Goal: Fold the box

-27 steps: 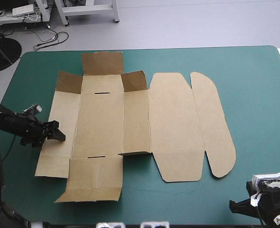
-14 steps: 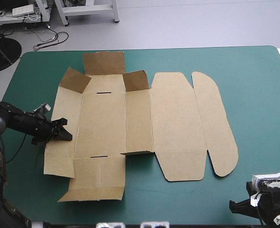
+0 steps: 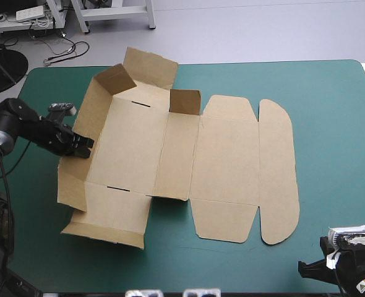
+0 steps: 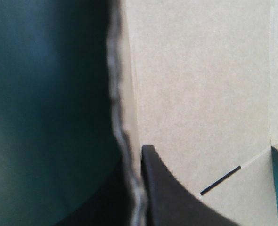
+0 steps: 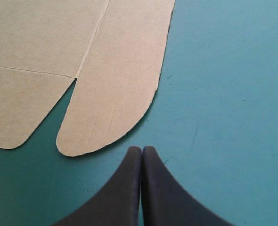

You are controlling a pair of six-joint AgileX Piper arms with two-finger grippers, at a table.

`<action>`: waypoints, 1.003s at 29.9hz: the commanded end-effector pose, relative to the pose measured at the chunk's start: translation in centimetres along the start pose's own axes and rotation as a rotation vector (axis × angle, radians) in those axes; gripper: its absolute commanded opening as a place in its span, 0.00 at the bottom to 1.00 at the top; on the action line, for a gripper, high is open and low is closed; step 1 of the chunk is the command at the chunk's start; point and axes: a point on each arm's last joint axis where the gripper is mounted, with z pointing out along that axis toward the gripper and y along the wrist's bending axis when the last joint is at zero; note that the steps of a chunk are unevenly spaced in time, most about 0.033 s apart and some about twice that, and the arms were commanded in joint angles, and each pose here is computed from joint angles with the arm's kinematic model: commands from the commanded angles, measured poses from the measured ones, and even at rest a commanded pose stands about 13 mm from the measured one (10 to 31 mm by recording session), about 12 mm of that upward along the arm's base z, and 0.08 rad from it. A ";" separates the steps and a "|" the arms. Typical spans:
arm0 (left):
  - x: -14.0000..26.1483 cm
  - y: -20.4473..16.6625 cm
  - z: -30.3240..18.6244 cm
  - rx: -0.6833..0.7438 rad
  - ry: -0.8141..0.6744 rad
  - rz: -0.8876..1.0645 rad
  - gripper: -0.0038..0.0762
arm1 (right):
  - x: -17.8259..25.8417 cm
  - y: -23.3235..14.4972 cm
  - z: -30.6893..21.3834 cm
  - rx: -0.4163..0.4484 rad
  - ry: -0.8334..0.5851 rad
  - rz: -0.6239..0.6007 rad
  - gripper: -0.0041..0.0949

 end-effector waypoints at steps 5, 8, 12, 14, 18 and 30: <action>-1.9 -8.4 -5.4 -0.245 -0.005 0.466 0.04 | -1.1 0.0 -0.5 -0.003 -0.070 0.002 0.03; -2.6 -10.8 -5.2 -0.320 -0.012 0.612 0.04 | -1.1 0.0 -0.5 -0.003 -0.070 0.002 0.03; -4.0 -13.8 -4.9 -0.425 -0.119 0.772 0.04 | -1.1 0.0 -0.5 -0.003 -0.070 0.002 0.03; -4.5 -15.3 -4.7 -0.471 -0.171 0.851 0.04 | -1.1 0.0 -0.5 -0.003 -0.070 0.002 0.03; -5.1 -17.9 -4.4 -0.575 -0.244 1.013 0.04 | -1.2 0.1 -0.5 -0.012 -0.073 0.007 0.03; -3.0 -27.6 -3.0 -0.622 -0.389 1.352 0.04 | -1.3 0.2 -0.5 -0.022 -0.093 0.010 0.03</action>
